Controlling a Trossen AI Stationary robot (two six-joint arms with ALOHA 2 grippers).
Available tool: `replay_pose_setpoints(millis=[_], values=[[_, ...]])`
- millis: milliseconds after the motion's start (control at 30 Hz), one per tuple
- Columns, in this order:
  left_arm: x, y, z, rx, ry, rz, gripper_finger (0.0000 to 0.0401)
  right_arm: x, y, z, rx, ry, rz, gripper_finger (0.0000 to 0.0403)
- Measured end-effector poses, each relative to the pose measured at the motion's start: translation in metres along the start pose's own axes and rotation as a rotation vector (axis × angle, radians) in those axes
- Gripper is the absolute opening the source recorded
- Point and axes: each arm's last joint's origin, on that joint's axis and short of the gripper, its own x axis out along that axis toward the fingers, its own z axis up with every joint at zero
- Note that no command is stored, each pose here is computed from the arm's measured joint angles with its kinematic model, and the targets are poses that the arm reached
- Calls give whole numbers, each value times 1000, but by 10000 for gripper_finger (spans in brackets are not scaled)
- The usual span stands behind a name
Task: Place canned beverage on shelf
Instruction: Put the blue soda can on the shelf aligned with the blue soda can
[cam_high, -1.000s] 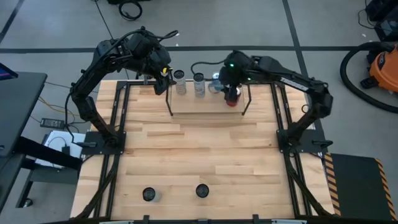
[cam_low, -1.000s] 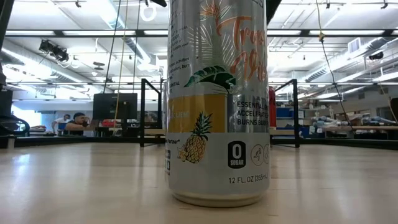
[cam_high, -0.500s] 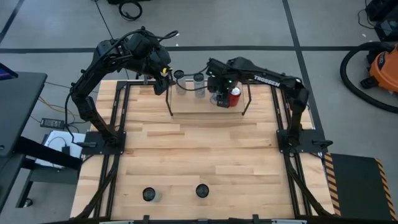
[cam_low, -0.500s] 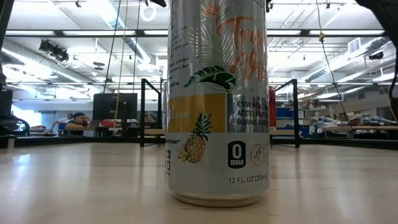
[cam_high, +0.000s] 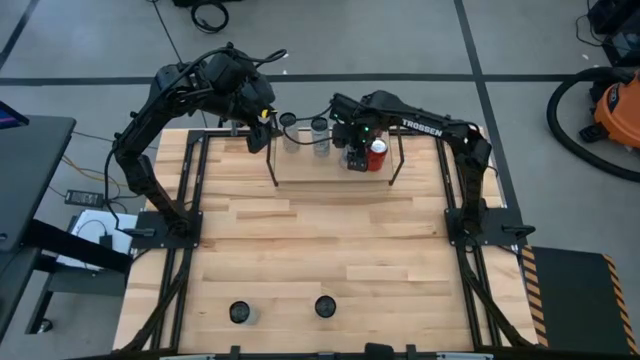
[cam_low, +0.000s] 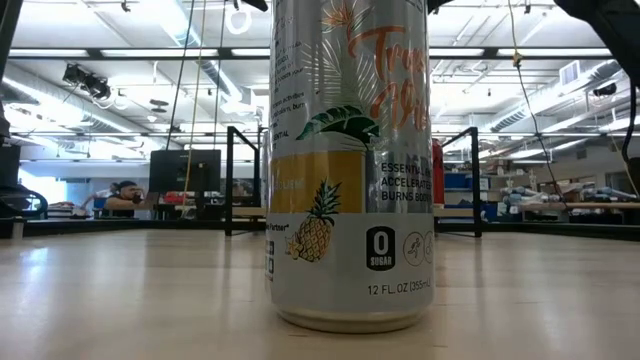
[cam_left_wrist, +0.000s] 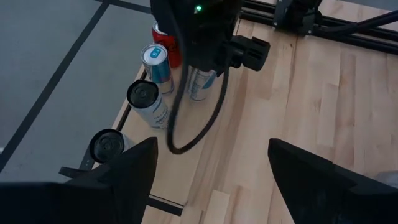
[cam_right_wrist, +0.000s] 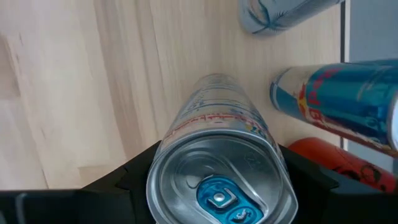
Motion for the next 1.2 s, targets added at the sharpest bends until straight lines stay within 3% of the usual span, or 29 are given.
replay_pose_setpoints(millis=[867,1200], values=[[0,0,0,-2,0,0,307,6,-8,-2,27,-23,46,250],[0,0,0,-3,0,0,307,23,-11,1,13,21,76,250]])
